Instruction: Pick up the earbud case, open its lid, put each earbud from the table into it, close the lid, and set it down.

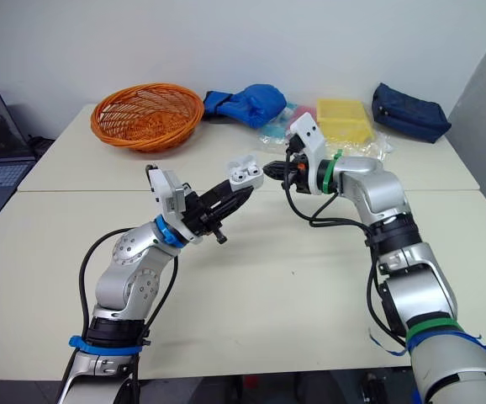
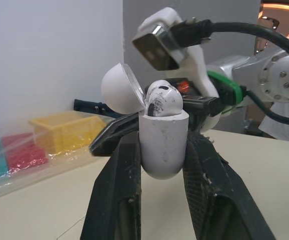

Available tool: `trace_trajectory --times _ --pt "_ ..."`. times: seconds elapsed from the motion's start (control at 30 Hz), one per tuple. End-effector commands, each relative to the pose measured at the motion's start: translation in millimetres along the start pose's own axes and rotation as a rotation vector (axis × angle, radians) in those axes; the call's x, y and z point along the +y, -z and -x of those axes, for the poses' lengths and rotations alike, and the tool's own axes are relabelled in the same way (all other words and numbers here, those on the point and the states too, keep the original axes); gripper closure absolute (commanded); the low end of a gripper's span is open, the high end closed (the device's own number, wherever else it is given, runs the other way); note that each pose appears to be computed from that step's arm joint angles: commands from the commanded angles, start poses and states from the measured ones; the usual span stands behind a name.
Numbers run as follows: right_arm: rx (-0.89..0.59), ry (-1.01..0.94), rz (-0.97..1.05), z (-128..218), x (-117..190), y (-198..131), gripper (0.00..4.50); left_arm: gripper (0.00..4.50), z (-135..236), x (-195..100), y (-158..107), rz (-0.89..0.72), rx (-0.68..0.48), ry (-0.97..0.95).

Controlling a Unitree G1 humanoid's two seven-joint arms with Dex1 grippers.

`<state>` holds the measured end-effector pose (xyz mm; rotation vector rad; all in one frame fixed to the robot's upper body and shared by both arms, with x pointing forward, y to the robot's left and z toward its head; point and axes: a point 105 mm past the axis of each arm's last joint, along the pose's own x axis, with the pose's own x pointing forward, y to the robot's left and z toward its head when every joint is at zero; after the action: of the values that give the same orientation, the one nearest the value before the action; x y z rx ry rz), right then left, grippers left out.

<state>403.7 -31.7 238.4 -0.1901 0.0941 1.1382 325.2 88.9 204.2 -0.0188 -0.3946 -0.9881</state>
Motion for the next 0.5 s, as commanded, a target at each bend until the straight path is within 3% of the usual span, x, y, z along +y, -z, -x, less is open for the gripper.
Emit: trace_trajectory --times 0.03,0.23,0.5 --pt "-0.081 -0.127 0.097 -3.8 19.8 -43.2 4.45 3.73 -3.7 -7.1 -13.4 -0.028 -0.042 0.031" --pt "-0.097 -0.24 0.108 10.4 39.1 -56.2 4.45 3.73 0.2 -6.3 -12.6 -0.031 -0.032 0.018" --pt "0.013 -0.215 0.245 24.6 48.4 -29.8 4.45 3.73 -1.6 0.6 -15.4 -0.032 -0.041 -0.004"
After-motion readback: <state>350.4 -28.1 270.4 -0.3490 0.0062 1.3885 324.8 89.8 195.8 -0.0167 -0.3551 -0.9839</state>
